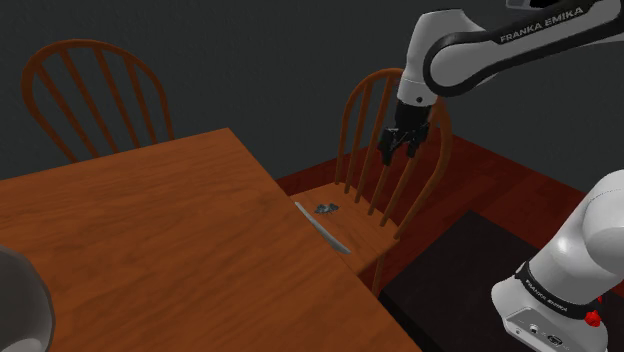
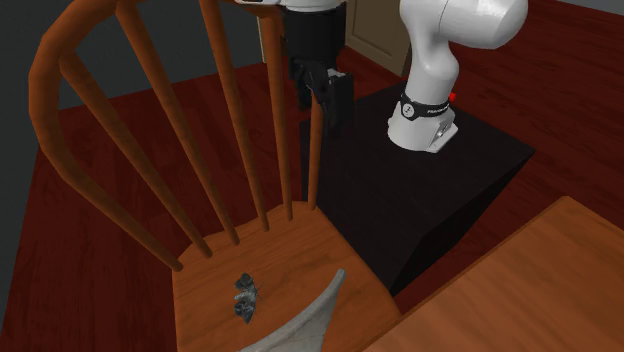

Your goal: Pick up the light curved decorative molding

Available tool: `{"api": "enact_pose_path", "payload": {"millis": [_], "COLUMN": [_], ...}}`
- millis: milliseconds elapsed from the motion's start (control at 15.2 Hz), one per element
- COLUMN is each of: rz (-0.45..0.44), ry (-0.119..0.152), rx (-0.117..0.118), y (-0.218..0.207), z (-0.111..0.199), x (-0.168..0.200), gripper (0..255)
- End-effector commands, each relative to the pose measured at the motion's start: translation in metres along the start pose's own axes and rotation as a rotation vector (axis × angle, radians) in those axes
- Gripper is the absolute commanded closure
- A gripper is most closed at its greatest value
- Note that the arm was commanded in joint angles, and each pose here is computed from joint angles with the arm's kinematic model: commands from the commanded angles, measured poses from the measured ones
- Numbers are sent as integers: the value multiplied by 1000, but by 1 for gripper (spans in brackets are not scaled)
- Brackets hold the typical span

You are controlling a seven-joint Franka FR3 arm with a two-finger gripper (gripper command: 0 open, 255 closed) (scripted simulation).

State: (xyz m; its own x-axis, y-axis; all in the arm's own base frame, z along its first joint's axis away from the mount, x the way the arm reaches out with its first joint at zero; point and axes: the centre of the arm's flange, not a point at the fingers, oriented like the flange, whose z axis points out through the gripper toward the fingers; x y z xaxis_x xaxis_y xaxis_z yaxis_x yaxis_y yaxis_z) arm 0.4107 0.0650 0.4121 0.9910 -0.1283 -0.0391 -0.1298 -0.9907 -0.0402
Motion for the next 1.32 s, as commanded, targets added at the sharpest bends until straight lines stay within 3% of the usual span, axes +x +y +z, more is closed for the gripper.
{"api": "enact_pose_path", "payload": {"millis": [0,1254], "rz": [-12,-123], "ry": [4,25], "rx": [-4,-52], "y": [-14,-152], "z": [17,200], "x": [12,118], "gripper": [0,0]}}
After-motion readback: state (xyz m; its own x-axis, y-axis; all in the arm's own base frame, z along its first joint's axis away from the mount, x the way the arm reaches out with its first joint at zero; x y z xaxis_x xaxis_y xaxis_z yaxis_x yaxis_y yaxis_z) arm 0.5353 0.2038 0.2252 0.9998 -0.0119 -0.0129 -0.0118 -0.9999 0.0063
